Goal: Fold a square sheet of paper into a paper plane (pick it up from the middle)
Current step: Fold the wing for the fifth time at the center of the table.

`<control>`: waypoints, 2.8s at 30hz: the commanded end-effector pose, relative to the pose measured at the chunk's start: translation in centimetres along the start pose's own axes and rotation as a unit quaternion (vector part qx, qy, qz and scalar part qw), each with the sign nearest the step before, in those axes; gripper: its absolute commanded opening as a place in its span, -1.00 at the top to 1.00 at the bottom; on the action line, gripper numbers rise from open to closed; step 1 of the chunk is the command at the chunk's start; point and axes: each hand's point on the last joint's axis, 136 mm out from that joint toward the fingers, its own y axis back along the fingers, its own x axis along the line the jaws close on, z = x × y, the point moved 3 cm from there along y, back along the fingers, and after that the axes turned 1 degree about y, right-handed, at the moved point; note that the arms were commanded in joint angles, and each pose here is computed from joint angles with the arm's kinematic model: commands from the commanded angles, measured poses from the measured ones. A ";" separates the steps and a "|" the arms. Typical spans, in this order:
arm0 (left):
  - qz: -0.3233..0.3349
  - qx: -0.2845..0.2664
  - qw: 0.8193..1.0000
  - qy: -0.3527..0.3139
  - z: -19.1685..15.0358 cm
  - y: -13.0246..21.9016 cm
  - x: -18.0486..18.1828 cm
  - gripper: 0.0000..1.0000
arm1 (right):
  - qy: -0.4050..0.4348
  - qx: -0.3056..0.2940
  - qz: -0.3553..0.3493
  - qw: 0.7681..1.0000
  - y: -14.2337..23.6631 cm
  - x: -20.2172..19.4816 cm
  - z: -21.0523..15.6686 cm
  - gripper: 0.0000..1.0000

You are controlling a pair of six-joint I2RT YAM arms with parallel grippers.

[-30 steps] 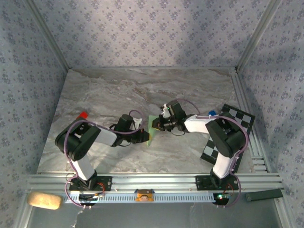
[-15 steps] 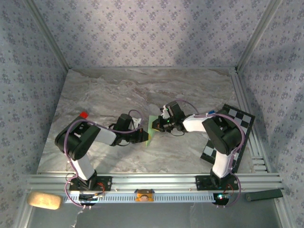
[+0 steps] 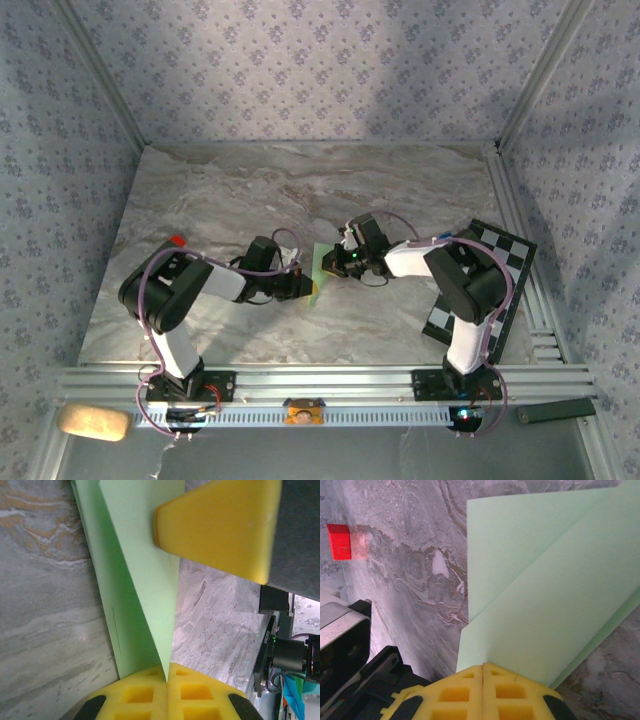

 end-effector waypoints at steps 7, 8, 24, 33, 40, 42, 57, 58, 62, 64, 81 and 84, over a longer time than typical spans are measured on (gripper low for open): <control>0.069 0.032 0.996 0.042 -2.4 -0.7 3.9 1.00 | -0.018 -0.002 -0.017 1.000 -0.7 -1.0 0.4 0.94; 0.069 0.032 0.996 0.042 -2.3 -0.7 3.9 1.00 | -0.017 -0.002 -0.018 1.000 -0.7 -1.1 0.4 0.94; 0.033 0.024 0.999 0.023 -1.8 1.0 0.2 0.71 | -0.058 0.035 -0.103 0.992 -1.1 -4.6 -1.3 0.96; 0.018 0.032 0.999 0.017 -1.8 1.2 -0.8 0.78 | -0.058 0.040 -0.107 0.992 -1.2 -4.5 -1.4 0.96; 0.013 0.003 1.000 0.014 -0.6 1.3 -1.6 0.58 | -0.057 0.041 -0.112 0.991 -1.1 -4.6 -1.5 0.97; 0.015 -0.003 1.000 0.013 -0.1 1.3 -1.7 0.55 | -0.057 0.041 -0.111 0.991 -1.1 -4.6 -1.5 0.97; 0.017 -0.015 0.999 0.024 0.4 0.9 -1.3 0.80 | -0.057 0.044 -0.112 0.991 -1.3 -4.8 -1.7 0.97; 0.020 -0.010 0.999 0.027 0.1 0.9 -1.1 0.84 | -0.057 0.044 -0.112 0.991 -1.3 -4.8 -1.7 0.97; 0.019 0.012 0.999 0.034 -0.9 0.7 -0.6 0.92 | -0.058 0.045 -0.113 0.991 -1.3 -4.8 -1.8 0.97; 0.017 0.026 0.999 0.041 -1.6 0.5 -0.2 0.92 | -0.059 0.045 -0.114 0.991 -1.3 -4.9 -1.8 0.97; 0.047 0.051 0.996 0.055 -3.5 1.0 1.2 0.77 | -0.061 0.048 -0.122 0.989 -1.3 -5.1 -1.9 0.98; 0.049 0.055 0.996 0.052 -3.6 1.1 1.1 0.83 | -0.061 0.048 -0.123 0.989 -1.3 -5.1 -1.9 0.98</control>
